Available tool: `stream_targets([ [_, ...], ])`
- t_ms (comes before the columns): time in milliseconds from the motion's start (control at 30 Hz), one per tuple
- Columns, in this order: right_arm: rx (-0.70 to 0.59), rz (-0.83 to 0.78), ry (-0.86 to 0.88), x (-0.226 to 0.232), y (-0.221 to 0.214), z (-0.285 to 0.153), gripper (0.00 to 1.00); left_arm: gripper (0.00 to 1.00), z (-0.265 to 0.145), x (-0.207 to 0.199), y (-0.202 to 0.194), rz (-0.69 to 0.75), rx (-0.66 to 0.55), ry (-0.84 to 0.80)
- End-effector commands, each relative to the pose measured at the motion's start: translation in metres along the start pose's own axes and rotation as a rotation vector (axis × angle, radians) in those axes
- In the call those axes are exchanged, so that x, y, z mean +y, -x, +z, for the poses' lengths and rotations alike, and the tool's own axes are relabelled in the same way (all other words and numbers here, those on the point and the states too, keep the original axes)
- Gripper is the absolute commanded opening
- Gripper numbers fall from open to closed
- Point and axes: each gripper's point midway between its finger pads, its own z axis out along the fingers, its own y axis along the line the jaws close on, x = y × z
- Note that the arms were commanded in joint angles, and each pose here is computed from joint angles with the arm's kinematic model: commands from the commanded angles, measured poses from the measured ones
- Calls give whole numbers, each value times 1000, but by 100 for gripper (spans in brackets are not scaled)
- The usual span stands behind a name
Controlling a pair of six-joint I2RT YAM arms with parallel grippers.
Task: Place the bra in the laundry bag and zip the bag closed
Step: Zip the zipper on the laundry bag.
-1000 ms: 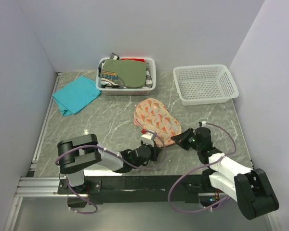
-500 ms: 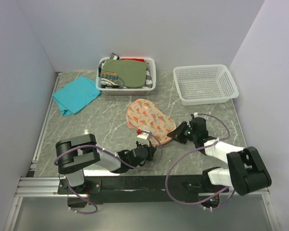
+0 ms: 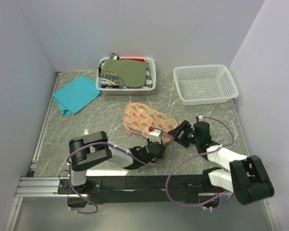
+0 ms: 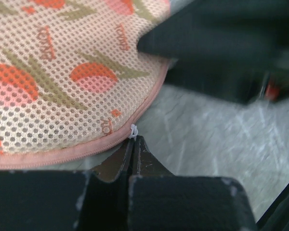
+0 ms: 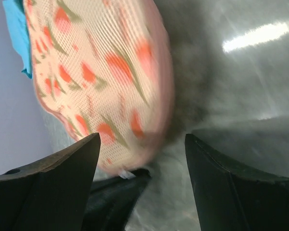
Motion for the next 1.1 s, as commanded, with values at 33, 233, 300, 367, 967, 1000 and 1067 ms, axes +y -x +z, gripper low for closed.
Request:
stream_targets([
  [33, -74, 116, 20, -9, -4, -12, 80, 1, 11, -22, 10, 32, -9, -34],
  [233, -95, 132, 65, -1, 0, -11, 79, 1, 12, -41, 16, 48, -6, -107],
  [300, -103, 130, 92, 5, 5, -9, 78, 1, 11, -45, 14, 53, 4, -129],
  [367, -84, 144, 97, 6, 3, -4, 73, 1, 8, -51, 14, 54, 6, -163],
  [967, -112, 64, 58, 9, 24, -1, 15, 1, -15, 14, 18, 110, -33, 46],
  [1000, -107, 63, 42, 6, 24, -2, 13, 1, -16, 19, 16, 116, -30, 60],
  [1067, -111, 38, 42, 9, 28, -3, 13, 1, -16, 30, 17, 117, -30, 87],
])
